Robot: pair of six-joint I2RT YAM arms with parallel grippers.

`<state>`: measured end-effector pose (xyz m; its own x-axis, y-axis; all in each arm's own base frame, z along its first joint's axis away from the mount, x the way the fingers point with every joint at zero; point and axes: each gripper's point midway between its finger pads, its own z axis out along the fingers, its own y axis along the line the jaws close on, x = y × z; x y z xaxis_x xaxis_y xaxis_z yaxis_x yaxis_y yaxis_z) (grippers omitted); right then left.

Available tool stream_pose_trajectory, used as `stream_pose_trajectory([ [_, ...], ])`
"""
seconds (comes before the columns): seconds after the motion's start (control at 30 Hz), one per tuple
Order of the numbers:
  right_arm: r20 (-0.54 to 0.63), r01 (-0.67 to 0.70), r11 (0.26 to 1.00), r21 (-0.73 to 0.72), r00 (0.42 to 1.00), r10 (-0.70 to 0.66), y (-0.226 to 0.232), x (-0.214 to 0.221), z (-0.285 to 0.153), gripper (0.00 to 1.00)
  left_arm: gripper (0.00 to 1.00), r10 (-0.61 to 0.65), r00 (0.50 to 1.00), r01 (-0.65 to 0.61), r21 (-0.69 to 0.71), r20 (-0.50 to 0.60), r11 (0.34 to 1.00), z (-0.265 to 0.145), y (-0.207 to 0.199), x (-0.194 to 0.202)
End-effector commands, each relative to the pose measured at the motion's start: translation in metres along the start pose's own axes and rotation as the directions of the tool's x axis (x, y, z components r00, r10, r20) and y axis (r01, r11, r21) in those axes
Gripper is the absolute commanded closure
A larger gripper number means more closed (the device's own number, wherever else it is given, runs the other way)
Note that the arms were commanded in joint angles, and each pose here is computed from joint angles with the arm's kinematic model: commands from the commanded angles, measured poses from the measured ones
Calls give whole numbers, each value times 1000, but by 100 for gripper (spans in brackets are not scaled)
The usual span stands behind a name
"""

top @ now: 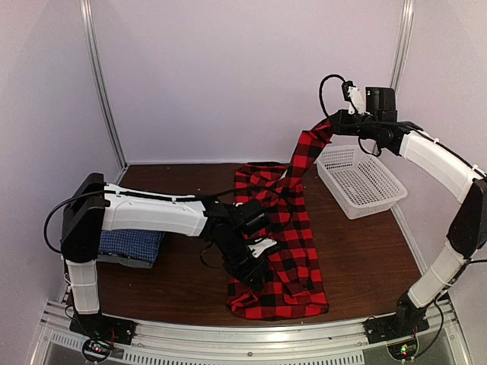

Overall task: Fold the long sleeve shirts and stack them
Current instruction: Fold the 1/3-folded shirt at the center of the board.

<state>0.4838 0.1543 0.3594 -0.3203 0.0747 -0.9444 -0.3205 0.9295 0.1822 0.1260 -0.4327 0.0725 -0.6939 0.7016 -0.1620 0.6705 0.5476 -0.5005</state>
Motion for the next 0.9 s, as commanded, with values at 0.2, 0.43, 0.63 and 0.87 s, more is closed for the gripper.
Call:
stream_pose_trajectory([
  [0.2, -89, -15, 996, -86, 996, 7, 12, 25, -9, 100, 92, 29, 999, -28, 37, -38, 999, 11, -3, 17],
  [0.43, -189, -72, 983, -166, 981, 40, 25, 61, -11, 100, 52, 51, 998, -52, 47, 31, 998, -5, -13, 4],
  [0.63, -247, -85, 977, -194, 968, 35, 33, 79, -15, 100, 47, 35, 994, -44, 78, 108, 996, -27, -14, -11],
  [0.87, -344, -69, 969, -236, 939, -17, 60, 112, -18, 100, 56, -104, 977, 85, 106, 187, 991, -45, 18, -22],
])
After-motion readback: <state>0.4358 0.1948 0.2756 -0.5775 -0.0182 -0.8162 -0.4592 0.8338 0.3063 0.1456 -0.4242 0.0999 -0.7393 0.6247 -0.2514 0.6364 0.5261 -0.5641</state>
